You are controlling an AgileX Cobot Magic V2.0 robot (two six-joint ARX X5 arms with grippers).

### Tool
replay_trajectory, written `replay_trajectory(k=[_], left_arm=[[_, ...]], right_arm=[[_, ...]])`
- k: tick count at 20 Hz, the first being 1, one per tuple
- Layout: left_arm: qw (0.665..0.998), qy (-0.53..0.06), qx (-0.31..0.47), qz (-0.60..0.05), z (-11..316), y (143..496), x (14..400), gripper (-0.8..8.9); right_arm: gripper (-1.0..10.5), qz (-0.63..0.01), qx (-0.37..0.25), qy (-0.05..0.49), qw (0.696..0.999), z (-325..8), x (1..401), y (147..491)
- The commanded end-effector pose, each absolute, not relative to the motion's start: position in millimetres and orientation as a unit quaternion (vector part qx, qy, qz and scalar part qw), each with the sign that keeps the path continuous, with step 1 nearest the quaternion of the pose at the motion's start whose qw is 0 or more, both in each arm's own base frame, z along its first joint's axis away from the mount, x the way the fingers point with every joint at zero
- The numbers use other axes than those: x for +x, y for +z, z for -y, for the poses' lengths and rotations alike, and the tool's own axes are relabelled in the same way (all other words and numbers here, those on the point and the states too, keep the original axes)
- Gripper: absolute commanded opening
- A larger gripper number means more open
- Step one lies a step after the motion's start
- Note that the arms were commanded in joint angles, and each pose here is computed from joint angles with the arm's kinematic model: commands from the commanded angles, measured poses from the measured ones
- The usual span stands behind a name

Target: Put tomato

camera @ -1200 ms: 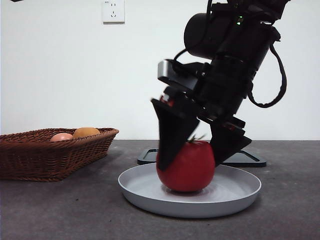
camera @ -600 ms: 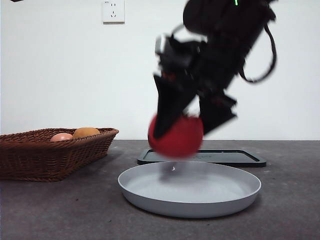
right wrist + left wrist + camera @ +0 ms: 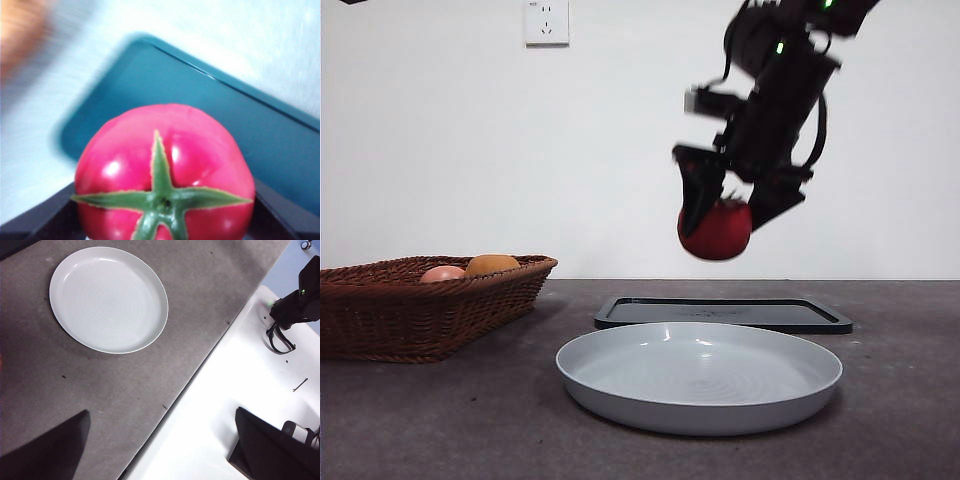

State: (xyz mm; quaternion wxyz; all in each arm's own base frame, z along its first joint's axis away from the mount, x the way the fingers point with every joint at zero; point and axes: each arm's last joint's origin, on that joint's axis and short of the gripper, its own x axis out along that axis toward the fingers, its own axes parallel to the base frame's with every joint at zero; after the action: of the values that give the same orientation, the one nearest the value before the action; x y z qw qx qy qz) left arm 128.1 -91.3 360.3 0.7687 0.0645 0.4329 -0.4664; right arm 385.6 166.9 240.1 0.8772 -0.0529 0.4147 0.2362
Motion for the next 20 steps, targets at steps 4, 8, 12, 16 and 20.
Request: replay_trajectory(k=[4,8,12,16,20], left_arm=[[0.77,-0.473,0.069,-0.422,93,366,128,4.65],[0.77,-0.473,0.068,-0.422,93,366,128,4.65],[0.77,-0.473,0.068,-0.423,92,366,128,4.65],[0.77,-0.473,0.068,-0.423,92,366,128,4.65],[0.77,-0.473,0.068,-0.423,92,366,128,4.65]], right_arm=[[1.5,-0.427,-0.053,0.225,0.874,-172,428,209],[1.5,-0.444,-0.057,0.223,0.866,-172,435,186],[1.7,-0.457,-0.061,0.222,0.859,-173,435,177],[4.4,-0.463,-0.061,0.222,0.856,-173,434,176],[5.4,-0.461,-0.061,0.222,0.857,-172,433,181]])
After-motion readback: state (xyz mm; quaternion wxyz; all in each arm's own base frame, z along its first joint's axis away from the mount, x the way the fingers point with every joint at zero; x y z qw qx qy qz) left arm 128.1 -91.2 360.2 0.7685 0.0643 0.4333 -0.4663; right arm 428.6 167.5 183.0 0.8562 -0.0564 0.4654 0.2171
